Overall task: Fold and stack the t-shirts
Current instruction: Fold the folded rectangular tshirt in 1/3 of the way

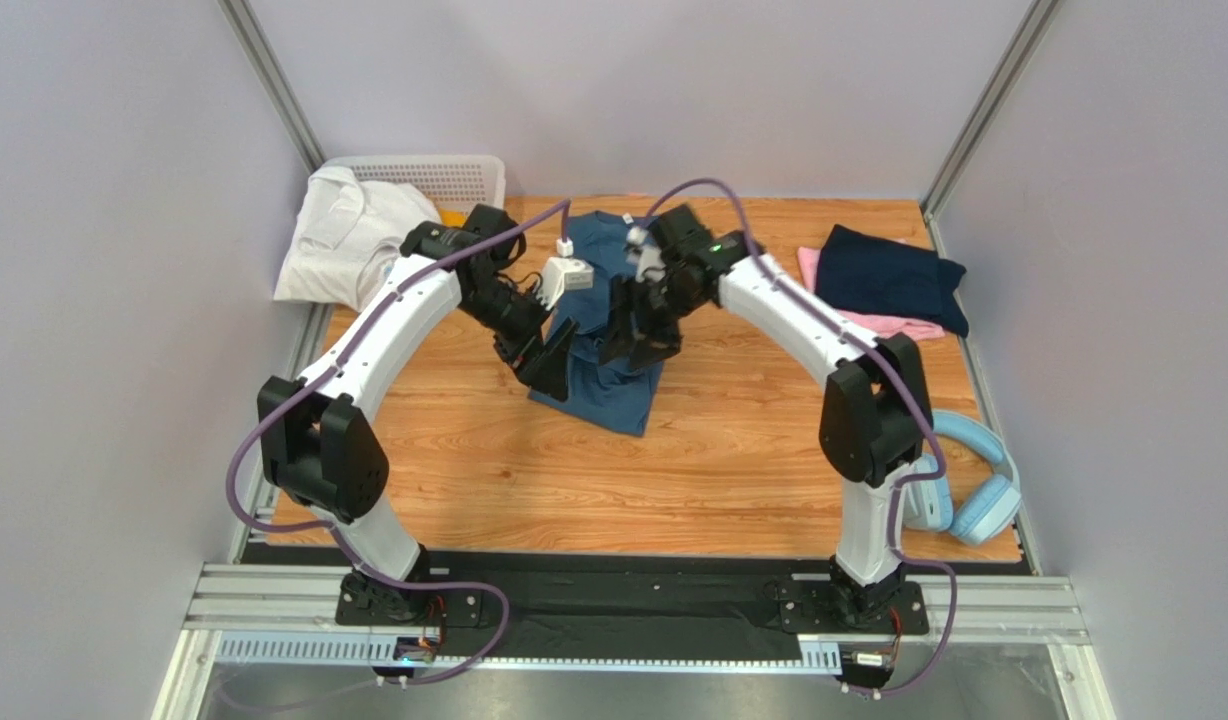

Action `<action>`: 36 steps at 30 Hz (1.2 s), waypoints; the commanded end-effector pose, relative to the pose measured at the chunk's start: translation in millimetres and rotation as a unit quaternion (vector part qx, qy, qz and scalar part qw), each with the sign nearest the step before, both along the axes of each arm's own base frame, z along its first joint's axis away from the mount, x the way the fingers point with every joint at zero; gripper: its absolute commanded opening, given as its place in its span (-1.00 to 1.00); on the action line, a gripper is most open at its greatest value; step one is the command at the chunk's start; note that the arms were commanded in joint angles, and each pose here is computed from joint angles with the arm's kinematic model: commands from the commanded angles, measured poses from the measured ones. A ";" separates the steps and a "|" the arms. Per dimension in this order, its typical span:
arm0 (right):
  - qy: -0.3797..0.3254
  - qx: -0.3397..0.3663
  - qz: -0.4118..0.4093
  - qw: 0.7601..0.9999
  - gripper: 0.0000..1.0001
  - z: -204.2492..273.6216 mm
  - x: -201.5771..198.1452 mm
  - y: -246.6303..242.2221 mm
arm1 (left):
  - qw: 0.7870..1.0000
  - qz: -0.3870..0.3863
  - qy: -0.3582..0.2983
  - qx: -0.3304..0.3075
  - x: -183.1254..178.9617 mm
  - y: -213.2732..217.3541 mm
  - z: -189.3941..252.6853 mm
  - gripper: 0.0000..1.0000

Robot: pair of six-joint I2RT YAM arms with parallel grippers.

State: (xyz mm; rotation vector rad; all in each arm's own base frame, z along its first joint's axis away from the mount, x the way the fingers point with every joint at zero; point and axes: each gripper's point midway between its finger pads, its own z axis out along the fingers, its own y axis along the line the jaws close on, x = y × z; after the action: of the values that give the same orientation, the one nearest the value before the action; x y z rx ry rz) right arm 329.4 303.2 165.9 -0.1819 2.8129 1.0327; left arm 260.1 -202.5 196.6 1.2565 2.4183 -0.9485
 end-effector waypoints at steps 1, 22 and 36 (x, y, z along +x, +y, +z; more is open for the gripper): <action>0.052 -0.027 0.066 0.996 0.15 -56.5 -48.5 37.3 | 0.997 0.008 0.016 -0.075 6.5 -14.4 -25.0 0.99; 0.075 0.003 0.021 0.997 0.09 -80.4 24.4 48.1 | 0.993 0.025 -0.094 -0.071 77.8 -25.9 -94.9 0.99; 0.073 0.010 -0.043 0.996 0.05 -109.8 101.8 3.6 | 0.998 0.023 -0.051 -0.027 79.6 -19.0 -122.6 0.99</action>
State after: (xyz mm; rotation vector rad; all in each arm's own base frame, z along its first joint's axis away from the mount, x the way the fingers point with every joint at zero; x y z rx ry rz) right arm 398.1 323.1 55.1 -0.0302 2.9678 1.0798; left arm 330.7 -219.5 62.9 1.1620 2.3565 -0.9327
